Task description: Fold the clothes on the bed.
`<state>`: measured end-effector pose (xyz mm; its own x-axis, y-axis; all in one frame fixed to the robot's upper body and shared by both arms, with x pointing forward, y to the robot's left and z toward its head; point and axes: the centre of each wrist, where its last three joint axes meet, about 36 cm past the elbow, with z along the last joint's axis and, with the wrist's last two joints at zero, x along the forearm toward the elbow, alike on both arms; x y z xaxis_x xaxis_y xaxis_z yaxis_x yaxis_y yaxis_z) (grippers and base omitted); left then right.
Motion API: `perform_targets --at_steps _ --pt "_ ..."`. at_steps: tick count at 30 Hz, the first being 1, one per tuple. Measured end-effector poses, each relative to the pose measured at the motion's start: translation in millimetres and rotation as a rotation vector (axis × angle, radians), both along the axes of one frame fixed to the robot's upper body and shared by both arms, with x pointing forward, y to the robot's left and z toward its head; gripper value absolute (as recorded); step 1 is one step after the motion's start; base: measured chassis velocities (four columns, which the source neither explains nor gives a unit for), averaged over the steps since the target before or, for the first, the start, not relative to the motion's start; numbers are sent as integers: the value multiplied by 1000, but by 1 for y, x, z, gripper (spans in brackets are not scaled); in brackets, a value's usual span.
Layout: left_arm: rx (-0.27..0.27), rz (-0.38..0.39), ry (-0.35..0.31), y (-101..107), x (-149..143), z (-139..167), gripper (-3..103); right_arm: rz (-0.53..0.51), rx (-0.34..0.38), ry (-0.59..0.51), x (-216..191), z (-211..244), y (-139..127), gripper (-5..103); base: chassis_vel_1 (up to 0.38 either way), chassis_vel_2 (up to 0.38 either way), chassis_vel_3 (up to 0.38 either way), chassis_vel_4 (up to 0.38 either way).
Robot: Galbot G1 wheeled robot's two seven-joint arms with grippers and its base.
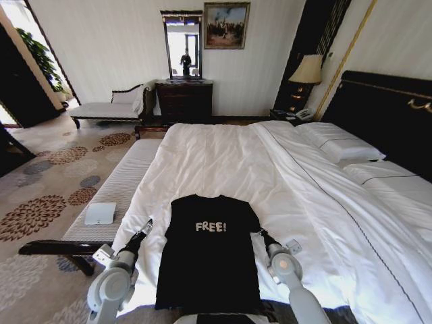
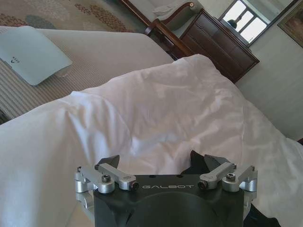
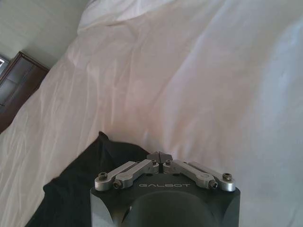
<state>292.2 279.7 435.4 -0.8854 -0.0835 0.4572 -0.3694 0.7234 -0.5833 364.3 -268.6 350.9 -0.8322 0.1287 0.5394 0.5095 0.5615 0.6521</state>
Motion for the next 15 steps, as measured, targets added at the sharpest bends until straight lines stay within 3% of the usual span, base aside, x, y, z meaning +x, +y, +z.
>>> perform_targets --at_steps 9,15 --pt "-12 1 -10 -1 2 2 100 -23 -79 -67 17 33 -29 0 0 0 0 0" --pt "-16 3 -9 -2 2 1 100 3 -60 -10 -6 21 -17 0 0 0 0 0"
